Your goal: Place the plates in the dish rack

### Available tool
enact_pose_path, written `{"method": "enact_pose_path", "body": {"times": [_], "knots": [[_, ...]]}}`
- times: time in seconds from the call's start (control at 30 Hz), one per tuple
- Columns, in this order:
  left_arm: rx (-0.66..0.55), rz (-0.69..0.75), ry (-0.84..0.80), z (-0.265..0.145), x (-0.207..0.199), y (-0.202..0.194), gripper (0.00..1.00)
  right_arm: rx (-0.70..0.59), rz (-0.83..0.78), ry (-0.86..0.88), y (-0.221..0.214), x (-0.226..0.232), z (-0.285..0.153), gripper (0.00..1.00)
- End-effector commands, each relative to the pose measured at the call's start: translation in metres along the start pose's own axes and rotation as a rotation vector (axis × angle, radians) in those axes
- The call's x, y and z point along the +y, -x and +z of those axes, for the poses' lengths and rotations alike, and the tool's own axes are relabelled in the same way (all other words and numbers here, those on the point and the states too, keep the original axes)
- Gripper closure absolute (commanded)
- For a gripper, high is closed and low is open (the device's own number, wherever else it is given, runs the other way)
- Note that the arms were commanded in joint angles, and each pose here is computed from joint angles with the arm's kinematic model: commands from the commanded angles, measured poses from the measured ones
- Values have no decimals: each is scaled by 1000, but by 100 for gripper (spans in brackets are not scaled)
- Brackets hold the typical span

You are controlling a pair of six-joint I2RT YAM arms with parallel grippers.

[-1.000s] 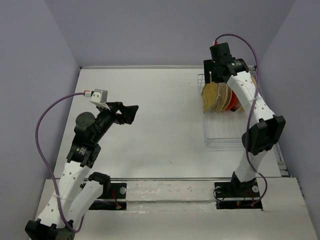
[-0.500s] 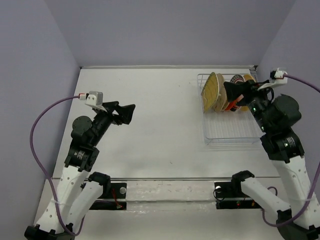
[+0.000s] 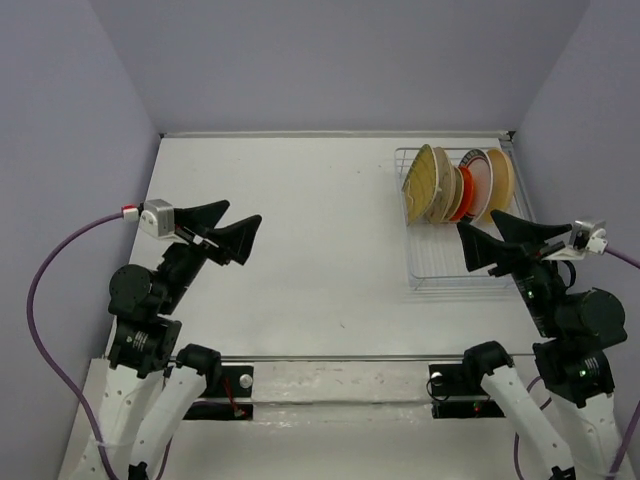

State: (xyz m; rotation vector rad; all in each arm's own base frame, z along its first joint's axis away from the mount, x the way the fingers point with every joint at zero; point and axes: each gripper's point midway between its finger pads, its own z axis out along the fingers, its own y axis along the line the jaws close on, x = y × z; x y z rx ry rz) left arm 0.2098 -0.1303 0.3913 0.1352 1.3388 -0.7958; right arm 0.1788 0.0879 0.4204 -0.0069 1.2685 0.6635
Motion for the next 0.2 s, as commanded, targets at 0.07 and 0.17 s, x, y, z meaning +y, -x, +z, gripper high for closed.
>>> {"method": "enact_pose_path", "body": {"times": [0.07, 0.17], "knots": [[-85, -7, -136, -9, -40, 42, 1, -181, 5, -8, 43, 6, -23, 0], [-112, 4, -126, -9, -41, 53, 1, -229, -13, 18, 63, 16, -33, 0]]}}
